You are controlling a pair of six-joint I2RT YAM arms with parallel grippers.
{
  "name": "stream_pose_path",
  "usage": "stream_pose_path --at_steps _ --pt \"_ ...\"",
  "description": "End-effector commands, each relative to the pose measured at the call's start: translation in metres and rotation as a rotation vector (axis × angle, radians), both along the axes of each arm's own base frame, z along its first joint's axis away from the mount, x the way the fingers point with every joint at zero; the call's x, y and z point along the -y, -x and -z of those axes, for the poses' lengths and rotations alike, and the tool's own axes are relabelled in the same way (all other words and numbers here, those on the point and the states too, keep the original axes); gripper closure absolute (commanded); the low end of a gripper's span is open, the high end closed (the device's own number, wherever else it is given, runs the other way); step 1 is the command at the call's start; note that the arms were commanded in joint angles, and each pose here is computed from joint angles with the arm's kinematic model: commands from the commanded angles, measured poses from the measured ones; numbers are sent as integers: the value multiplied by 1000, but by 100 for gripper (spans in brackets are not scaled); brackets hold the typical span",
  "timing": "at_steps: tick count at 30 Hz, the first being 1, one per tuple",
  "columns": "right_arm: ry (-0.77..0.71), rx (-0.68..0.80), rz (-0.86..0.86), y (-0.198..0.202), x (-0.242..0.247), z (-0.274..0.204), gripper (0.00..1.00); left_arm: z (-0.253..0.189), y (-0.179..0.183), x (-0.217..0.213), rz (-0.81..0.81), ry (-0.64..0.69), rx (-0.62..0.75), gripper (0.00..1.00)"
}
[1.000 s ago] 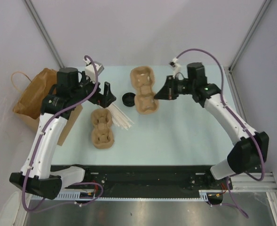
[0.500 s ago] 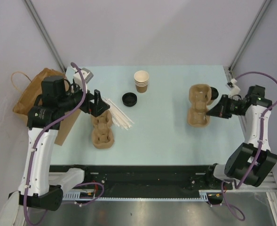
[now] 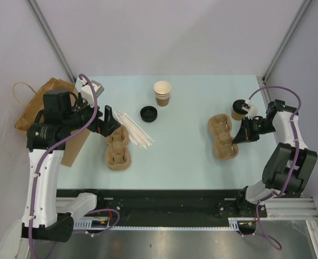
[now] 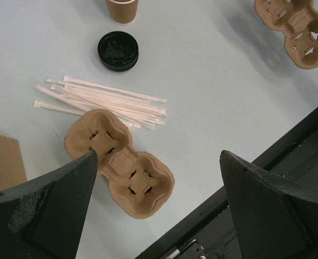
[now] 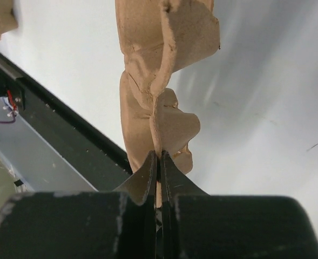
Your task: Pack the takeout coffee
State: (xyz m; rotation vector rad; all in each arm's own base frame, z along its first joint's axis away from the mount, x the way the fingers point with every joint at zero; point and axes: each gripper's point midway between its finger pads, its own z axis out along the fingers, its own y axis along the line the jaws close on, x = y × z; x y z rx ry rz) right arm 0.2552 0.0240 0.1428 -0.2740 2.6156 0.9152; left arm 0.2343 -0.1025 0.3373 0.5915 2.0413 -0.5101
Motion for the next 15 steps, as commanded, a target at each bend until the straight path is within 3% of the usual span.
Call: stream_pose_path --at_steps 1,5,7,11,12,15 --pt "44 -7 28 -27 4 21 100 -27 -2 -20 -74 -35 66 1" --pt "20 -60 45 -40 1 43 100 -28 -4 -40 -137 -64 34 1" --pt "25 -74 44 -42 1 51 94 -33 -5 -52 -171 -85 44 0" --pt "38 -91 45 -41 2 54 64 -34 1 -75 -229 -138 20 1" --pt "50 -80 47 -42 4 52 52 -35 0 -87 -268 -148 15 1" --pt "84 -39 58 -44 7 38 37 -47 4 -113 -326 -186 30 1"
